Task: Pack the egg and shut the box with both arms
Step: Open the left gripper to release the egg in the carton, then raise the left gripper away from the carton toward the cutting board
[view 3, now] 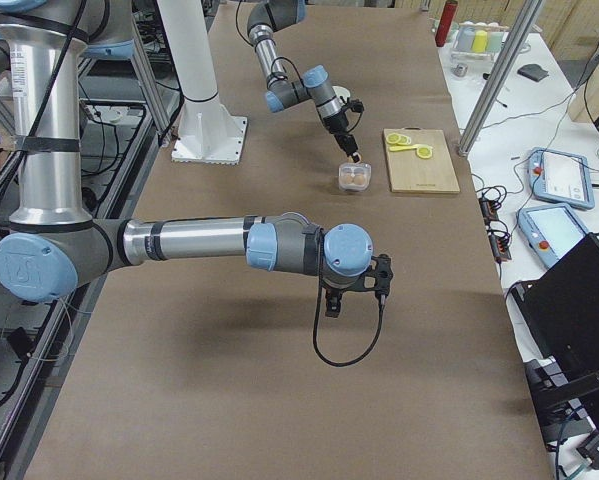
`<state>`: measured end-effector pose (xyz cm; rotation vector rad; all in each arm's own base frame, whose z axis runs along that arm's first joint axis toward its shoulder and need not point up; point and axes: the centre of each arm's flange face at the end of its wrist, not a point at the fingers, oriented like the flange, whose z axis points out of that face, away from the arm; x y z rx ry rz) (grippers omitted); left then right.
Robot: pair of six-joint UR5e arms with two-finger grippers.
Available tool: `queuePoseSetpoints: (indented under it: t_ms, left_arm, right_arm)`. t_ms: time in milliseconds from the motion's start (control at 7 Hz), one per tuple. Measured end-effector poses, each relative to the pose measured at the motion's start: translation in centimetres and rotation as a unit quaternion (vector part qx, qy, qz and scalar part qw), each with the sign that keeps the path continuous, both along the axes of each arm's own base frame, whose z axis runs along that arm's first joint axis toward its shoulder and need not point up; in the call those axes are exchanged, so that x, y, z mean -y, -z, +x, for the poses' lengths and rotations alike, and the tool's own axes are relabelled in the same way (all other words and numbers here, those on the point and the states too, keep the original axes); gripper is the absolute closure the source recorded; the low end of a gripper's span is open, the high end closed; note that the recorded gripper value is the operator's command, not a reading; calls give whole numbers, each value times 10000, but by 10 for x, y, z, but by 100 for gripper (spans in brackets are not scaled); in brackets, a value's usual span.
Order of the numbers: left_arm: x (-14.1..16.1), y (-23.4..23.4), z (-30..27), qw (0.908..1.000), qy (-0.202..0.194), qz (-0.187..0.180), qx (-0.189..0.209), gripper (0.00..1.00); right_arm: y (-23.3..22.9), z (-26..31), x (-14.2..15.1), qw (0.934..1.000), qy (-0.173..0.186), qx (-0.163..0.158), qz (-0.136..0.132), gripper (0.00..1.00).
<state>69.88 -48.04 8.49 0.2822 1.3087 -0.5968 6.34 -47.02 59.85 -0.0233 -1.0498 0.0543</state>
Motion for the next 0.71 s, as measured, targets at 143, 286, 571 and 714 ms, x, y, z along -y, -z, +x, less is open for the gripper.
queuePoseSetpoints:
  t_ms: [143, 286, 571, 714]
  left_arm:
    - [0, -1, 0, 10000, -3, -2, 4, 50]
    - [-1, -2, 1, 10000, -6, -5, 12, 40]
    - [-1, -3, 1, 10000, -2, -12, 17, 35]
    - [-1, -3, 1, 10000, -3, -15, 18, 35]
  right_arm:
    - [0, 0, 0, 10000, -1, 4, -7, 0]
    - [-1, 0, 0, 10000, -2, 6, -20, 0]
    - [-2, 0, -1, 10000, -1, 7, -31, 0]
    - [-2, 0, -1, 10000, -1, 7, -31, 0]
